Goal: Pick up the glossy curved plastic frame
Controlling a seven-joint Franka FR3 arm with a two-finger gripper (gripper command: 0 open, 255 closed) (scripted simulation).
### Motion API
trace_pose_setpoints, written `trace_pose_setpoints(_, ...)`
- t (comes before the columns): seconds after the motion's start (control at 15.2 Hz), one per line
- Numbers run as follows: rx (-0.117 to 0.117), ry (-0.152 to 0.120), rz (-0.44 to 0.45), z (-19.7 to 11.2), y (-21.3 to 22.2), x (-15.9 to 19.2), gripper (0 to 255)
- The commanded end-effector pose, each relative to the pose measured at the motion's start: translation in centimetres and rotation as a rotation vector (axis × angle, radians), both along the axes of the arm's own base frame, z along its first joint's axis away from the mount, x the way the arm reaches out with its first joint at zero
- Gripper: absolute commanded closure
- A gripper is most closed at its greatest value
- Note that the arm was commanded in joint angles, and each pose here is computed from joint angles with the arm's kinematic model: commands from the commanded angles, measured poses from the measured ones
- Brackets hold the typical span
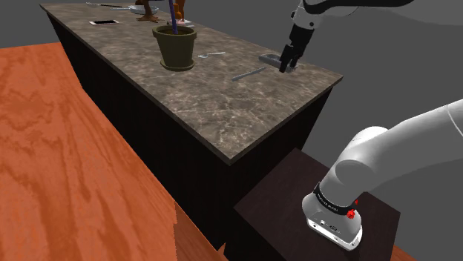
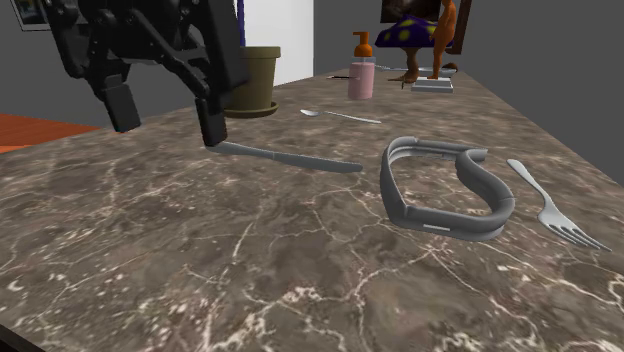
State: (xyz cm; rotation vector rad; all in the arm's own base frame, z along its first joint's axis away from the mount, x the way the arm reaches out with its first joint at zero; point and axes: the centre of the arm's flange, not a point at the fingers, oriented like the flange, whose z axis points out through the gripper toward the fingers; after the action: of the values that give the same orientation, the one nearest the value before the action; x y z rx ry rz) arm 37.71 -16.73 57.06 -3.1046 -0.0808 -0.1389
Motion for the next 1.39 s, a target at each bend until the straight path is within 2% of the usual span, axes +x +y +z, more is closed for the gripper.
trace_pose_setpoints(0.0,-0.012,0.004,0.03,-0.6,-2.3,1.2,0)
trace_pose_setpoints(0.66,-0.062,0.021,0.168,-2.2,-13.1,7.7,0)
trace_pose_setpoints(1.32,-0.112,0.039,0.306,-3.5,-23.1,15.7,0)
